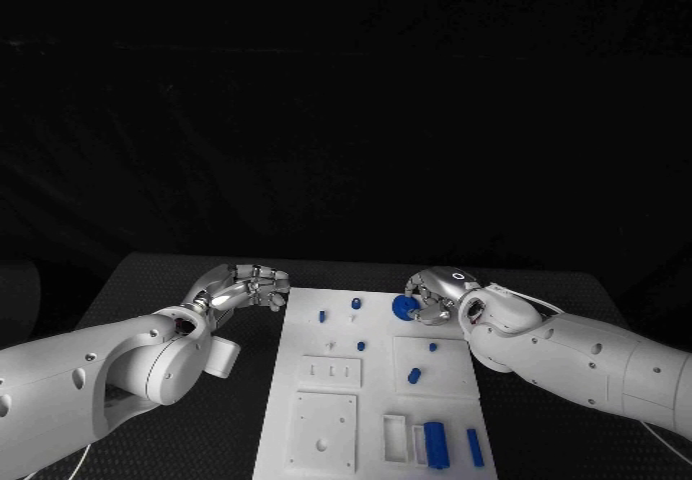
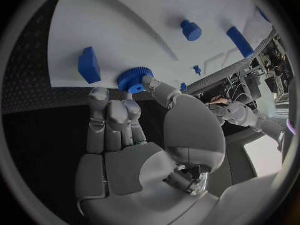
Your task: Assemble the parts on the task board
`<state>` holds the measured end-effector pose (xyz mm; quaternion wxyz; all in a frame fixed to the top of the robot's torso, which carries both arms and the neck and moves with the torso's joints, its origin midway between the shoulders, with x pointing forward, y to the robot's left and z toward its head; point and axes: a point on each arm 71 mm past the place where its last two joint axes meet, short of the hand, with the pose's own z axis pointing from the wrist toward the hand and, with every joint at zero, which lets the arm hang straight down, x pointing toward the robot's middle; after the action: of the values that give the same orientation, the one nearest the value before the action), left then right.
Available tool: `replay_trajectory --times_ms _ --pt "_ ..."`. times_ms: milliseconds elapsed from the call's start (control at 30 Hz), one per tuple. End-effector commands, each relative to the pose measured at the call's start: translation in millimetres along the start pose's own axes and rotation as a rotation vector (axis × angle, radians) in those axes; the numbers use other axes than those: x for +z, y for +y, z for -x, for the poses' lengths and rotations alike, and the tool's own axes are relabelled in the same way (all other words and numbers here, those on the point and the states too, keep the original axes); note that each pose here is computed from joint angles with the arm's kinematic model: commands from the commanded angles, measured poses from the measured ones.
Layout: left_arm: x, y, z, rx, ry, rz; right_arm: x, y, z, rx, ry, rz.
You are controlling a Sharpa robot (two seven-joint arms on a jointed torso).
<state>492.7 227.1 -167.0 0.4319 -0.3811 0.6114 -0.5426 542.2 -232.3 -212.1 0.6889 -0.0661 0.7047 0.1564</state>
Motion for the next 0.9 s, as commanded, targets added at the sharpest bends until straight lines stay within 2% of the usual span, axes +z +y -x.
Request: replay_trajectory --times_ms 33,433,700,900 --pt "0.2 -1.1 -2.8 -0.001 0.019 -0.007 -3.0 3 -9.5 -0.051 0.028 -0.007" --pt "-0.5 -1.3 -2.7 -0.001 0.018 -0.007 -8.9 9 -1.9 -0.046 -0.047 0.003" --pt "-1.2 -1.4 -2.1 -0.001 0.017 -0.007 -14.3 27 8.0 -0.09 -0.122 0.068" --pt "-1.9 -1.4 -1.9 -0.001 0.016 -0.006 -15.9 47 10.7 -0.121 -0.152 0.129"
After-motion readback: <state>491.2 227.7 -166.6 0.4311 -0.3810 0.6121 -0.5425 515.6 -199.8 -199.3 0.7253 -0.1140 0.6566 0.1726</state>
